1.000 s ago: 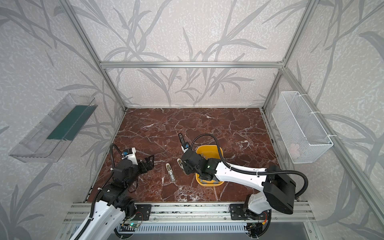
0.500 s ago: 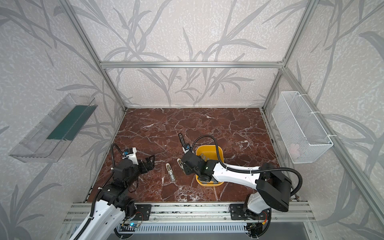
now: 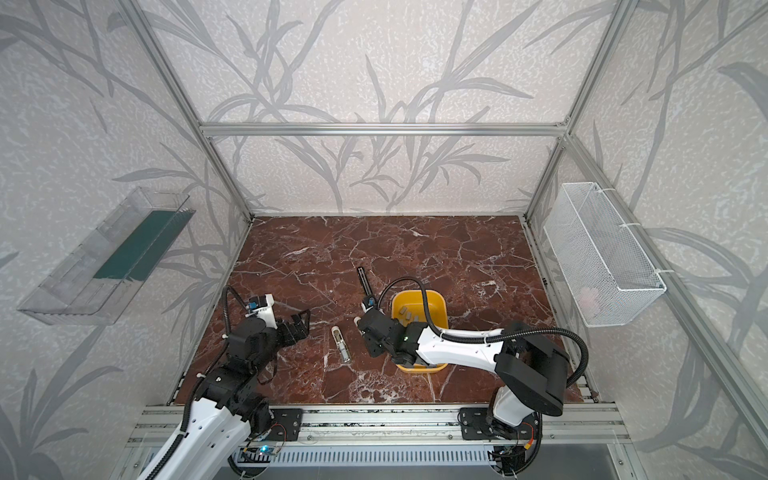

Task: Load the staples into the stapler
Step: 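Move the held strip over the cream-white stapler beside the black stapler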

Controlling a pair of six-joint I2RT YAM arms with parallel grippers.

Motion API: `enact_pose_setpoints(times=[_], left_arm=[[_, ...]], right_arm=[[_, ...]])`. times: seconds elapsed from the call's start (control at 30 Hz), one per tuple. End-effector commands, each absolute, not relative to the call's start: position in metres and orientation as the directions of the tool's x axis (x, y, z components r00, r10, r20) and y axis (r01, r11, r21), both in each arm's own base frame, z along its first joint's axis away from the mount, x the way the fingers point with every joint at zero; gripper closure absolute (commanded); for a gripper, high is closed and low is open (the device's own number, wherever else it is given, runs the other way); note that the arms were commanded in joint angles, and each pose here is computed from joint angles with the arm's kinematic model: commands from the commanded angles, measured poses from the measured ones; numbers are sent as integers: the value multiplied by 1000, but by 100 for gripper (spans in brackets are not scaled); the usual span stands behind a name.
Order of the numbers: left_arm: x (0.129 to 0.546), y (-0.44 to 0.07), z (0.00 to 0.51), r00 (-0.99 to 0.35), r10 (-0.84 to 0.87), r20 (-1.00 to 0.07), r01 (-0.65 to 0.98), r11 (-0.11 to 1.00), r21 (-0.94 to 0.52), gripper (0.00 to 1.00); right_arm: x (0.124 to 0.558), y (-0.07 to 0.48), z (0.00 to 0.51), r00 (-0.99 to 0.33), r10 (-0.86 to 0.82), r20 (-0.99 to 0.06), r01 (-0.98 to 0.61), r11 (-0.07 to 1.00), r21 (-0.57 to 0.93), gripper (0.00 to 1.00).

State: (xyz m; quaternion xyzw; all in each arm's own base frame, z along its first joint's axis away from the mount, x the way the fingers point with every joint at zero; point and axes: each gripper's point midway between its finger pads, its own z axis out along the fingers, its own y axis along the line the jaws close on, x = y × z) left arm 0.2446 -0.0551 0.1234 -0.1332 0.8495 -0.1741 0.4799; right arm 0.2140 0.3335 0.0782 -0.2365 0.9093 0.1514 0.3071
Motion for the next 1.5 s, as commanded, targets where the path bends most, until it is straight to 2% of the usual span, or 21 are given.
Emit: enact_pose_setpoints(times=[0.0, 0.17, 0.53, 0.77, 1.0, 1.23, 1.47], left_arm=[[249, -55, 131, -485, -396, -779, -53, 903, -426, 1], [251, -57, 129, -499, -391, -773, -49, 904, -425, 1], [250, -57, 129, -496, -393, -774, -49, 903, -427, 1], [251, -57, 129, -498, -393, -773, -50, 903, -427, 1], [250, -58, 129, -499, -392, -772, -48, 903, -428, 1], [250, -58, 129, -500, -391, -772, -48, 903, -427, 1], [251, -58, 129, -500, -391, -772, -47, 903, -427, 1]], right_arm=[[204, 322, 76, -725, -340, -600, -502, 856, 121, 100], [198, 300, 83, -719, -301, -627, -480, 867, 134, 98], [194, 254, 74, -727, -278, -628, -402, 913, 61, 98], [195, 245, 78, -715, -284, -639, -395, 918, 34, 98], [201, 265, 107, -670, -307, -676, -455, 889, 48, 98], [212, 304, 149, -602, -262, -754, -523, 843, 125, 97], [217, 340, 142, -612, -254, -749, -559, 808, 183, 97]])
